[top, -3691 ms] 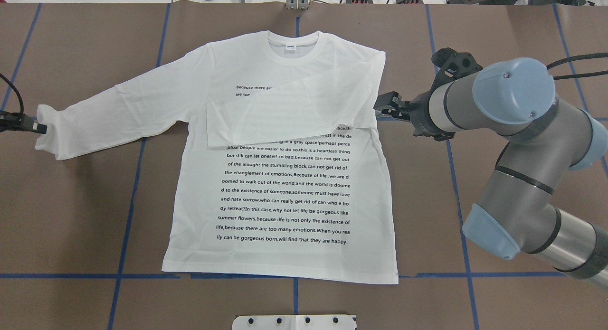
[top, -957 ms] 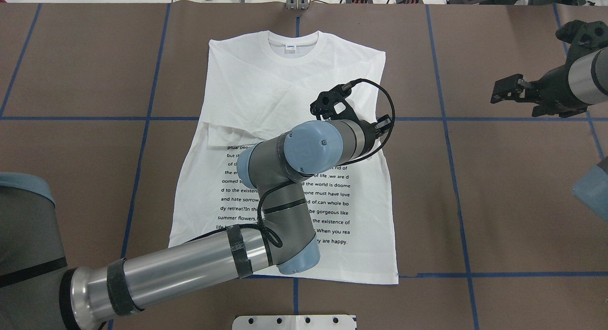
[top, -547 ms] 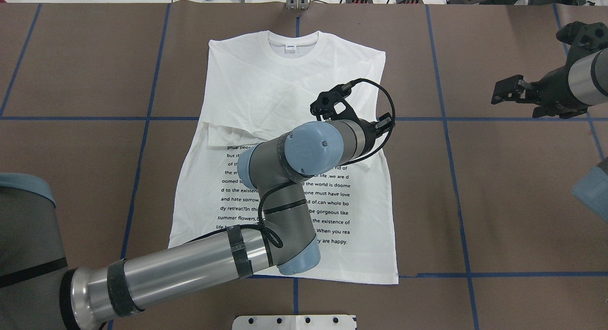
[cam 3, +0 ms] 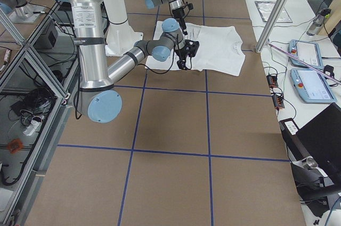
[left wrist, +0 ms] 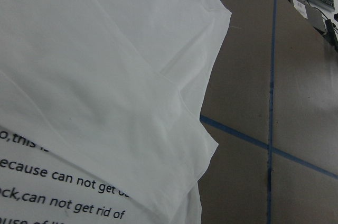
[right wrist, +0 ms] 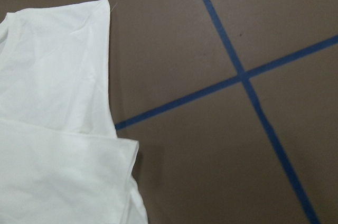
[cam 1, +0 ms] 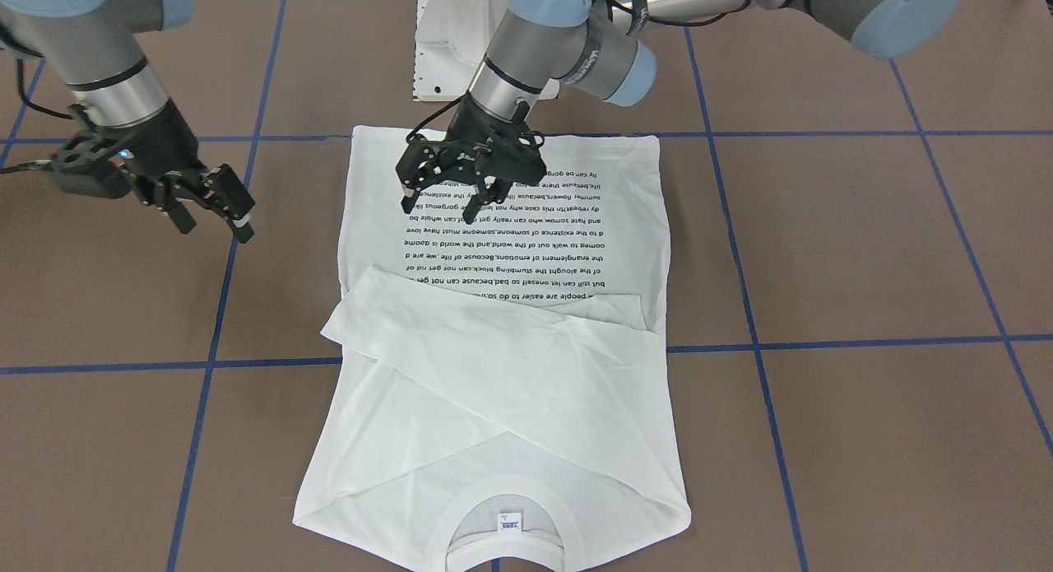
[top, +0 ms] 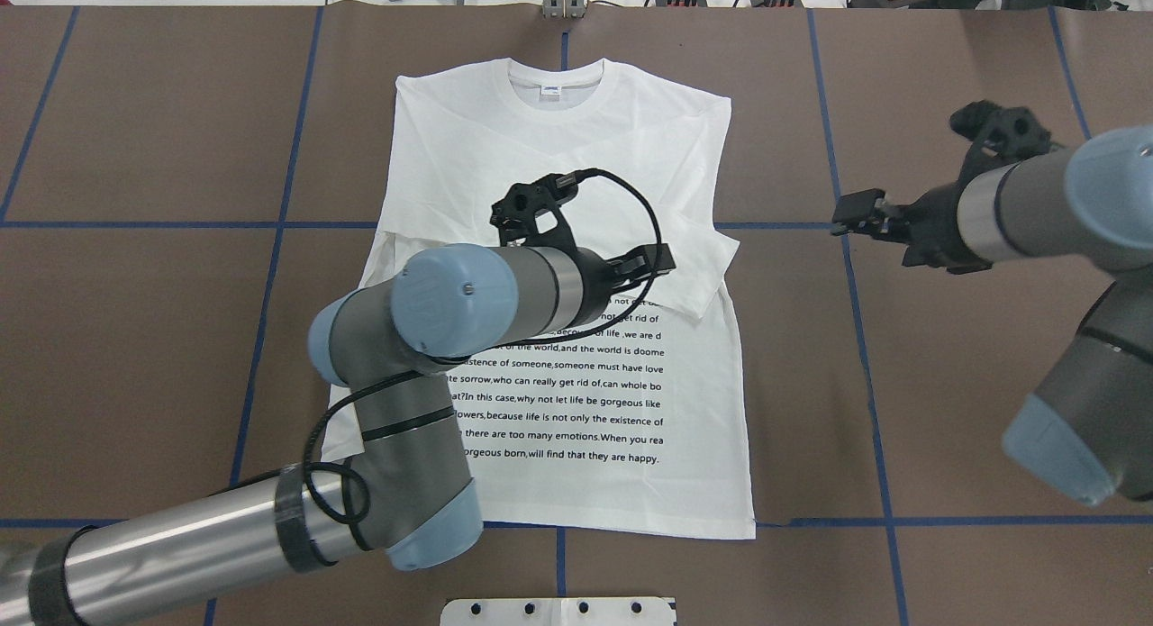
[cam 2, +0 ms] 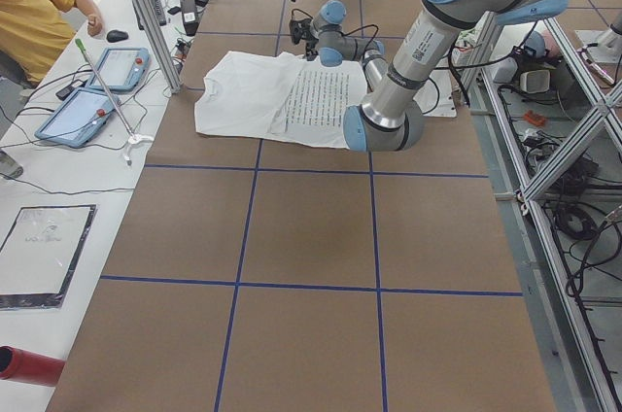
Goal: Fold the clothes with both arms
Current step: 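Release the sleeve with the left gripper while the right gripper moves toward the hem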
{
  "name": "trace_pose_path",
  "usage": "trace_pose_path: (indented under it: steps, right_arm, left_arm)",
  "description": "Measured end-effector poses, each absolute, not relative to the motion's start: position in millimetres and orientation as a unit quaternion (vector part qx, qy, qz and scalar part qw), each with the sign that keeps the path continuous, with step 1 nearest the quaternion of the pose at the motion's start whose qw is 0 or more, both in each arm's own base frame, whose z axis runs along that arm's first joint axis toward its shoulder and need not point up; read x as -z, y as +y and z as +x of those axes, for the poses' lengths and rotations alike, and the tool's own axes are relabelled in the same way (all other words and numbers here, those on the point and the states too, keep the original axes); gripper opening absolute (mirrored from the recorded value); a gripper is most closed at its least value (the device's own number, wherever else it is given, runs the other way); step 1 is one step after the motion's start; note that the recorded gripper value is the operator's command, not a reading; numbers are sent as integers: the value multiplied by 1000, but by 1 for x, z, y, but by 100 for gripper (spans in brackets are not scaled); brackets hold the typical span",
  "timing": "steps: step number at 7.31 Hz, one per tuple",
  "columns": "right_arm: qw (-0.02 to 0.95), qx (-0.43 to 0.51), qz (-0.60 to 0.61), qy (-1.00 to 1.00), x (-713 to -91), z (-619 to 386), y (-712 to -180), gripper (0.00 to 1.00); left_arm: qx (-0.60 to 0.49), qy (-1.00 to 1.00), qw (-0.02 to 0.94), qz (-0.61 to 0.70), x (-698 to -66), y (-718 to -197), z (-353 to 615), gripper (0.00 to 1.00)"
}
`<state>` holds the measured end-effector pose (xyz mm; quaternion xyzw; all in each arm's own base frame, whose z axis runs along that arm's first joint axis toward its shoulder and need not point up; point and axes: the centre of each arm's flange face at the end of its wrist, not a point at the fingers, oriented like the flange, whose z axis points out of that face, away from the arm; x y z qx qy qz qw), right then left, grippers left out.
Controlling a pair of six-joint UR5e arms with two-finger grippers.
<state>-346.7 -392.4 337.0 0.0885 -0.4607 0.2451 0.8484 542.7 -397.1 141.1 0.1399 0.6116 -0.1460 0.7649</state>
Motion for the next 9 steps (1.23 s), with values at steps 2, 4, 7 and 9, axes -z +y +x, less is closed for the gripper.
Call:
trace_pose_path:
  steps: [2,4,7,9]
  right_arm:
    - [822,-295,69,-482,-318,-405,-324,99]
    - [808,-342,46,-478,-310,-438,-268,92]
    - [808,-386,6,-445,-316,-469,-206,91]
    - [819,-382,-7,-428,-329,-489,-169,87]
  left_arm:
    - [100,594,780,170,-173,-408,490,97]
    - [57,576,791,200,-202,-423,440,97]
    - [49,568,795,208,-212,-432,421,98]
    - [50,567,796,206,-215,-432,422,98]
